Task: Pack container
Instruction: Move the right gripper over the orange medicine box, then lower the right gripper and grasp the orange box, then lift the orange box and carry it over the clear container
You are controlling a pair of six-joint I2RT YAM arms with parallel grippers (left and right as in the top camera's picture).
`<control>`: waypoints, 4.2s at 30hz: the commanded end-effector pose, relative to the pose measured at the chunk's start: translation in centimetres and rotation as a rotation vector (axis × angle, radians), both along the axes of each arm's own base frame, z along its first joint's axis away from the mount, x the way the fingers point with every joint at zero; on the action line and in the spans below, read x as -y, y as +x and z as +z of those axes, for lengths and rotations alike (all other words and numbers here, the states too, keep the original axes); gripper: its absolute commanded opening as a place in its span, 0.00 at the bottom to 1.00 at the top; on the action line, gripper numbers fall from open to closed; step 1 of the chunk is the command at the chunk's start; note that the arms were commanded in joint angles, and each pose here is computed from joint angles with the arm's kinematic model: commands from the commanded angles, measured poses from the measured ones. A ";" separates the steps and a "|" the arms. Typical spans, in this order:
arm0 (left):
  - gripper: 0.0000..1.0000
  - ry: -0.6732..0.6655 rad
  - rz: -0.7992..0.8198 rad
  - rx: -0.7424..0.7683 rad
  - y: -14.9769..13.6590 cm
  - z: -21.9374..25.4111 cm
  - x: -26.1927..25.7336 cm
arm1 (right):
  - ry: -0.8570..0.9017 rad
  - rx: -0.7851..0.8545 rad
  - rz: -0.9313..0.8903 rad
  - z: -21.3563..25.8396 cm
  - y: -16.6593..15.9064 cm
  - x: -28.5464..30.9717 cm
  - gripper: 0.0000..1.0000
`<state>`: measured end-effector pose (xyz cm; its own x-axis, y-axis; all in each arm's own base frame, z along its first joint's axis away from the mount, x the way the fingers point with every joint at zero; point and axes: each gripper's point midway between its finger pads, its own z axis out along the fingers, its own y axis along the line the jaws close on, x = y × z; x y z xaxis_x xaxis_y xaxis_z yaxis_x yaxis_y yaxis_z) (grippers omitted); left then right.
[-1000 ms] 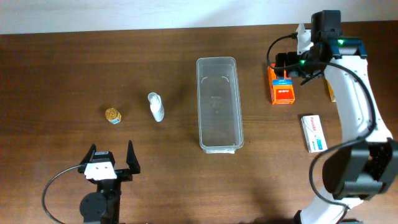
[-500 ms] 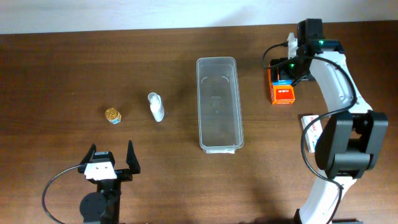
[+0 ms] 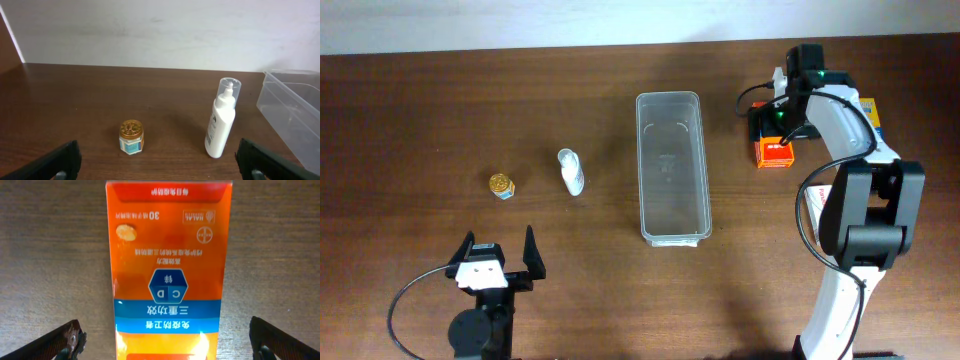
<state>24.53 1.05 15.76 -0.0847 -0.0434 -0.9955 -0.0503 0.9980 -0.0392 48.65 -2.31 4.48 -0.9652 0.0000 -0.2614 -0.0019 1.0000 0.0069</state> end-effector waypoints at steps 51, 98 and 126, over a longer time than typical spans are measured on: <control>0.99 0.015 -0.004 0.001 0.0 -0.1 0.0 | -0.024 -0.059 -0.007 -3.6 0.1 0.1 0.61; 0.99 0.015 -0.004 0.001 0.0 -0.1 0.0 | 0.119 -0.061 0.001 15.0 -5.5 -21.7 0.62; 0.99 0.015 -0.004 0.001 0.0 -0.1 0.0 | 0.087 -0.112 0.003 3.1 -4.1 -23.0 0.66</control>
